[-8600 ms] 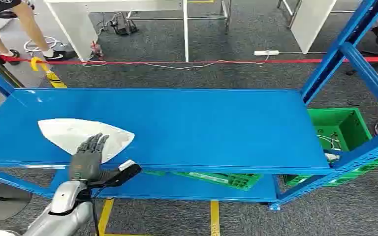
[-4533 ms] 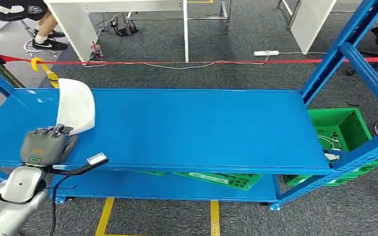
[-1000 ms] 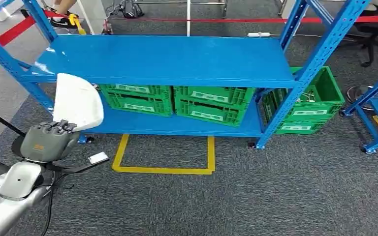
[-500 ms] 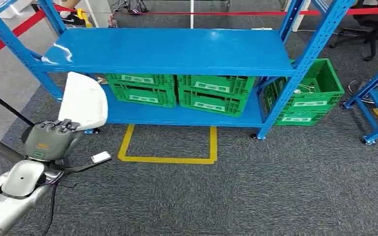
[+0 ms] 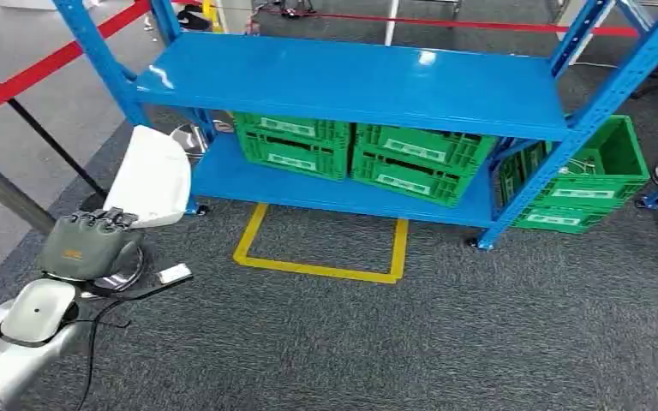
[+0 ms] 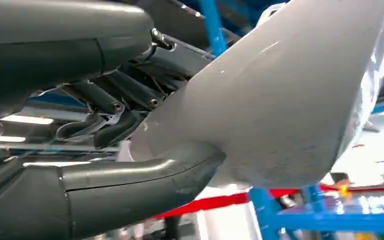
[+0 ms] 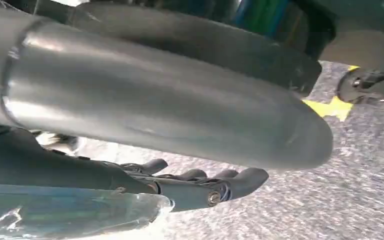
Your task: Take the parts from the cabinet and place them on the table.
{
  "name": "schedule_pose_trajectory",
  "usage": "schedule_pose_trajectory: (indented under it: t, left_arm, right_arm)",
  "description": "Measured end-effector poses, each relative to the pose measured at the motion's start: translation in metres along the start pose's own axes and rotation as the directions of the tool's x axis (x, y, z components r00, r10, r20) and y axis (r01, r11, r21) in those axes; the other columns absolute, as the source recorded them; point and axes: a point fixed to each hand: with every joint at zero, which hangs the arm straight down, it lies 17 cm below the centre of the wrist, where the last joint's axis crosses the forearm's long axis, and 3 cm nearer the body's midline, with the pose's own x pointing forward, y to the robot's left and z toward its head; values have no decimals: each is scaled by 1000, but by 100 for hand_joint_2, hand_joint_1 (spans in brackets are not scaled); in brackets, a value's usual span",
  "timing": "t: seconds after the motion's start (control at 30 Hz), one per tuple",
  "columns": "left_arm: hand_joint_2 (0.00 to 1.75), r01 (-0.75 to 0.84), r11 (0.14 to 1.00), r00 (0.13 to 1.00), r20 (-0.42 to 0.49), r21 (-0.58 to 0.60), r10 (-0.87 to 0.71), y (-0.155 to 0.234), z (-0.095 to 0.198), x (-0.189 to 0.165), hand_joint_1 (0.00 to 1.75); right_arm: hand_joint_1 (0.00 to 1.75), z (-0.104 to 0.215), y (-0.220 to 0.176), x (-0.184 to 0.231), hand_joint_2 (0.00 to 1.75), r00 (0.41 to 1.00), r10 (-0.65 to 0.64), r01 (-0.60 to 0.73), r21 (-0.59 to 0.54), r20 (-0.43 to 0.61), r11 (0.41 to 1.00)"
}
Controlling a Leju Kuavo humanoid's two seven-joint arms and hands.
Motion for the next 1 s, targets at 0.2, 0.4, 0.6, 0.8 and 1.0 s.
schedule_pose_trajectory:
  t: [0.2, 0.4, 0.6, 0.8, 1.0]
  left_arm:
    - [175, -2, 1000, 1000, 0, 2, 2, 1, -1, 1, 175]
    - [175, 5, 1000, 1000, -9, 9, -5, 3, -4, -4, 175]
    - [175, 34, 999, 999, -3, 0, -34, 2, -6, -15, 175]
    - [175, 39, 999, 999, 10, -7, -39, 1, -7, -14, 175]
    - [175, 55, 998, 998, 18, 9, -55, 9, -15, -20, 175]
  right_arm:
    - [0, 0, 1, -2, 0, 1000, 5, -5, 1, -2, 1000]
    - [0, 0, 1, -5, 0, 1000, 3, -3, 3, -7, 1000]
    - [0, 1, 3, -1, 0, 1000, 0, 0, 11, -2, 1000]
    - [0, 1, 4, -2, 0, 1000, -1, 1, 13, -4, 1000]
    - [0, 1, 5, 0, 0, 1000, -2, 2, 21, -1, 1000]
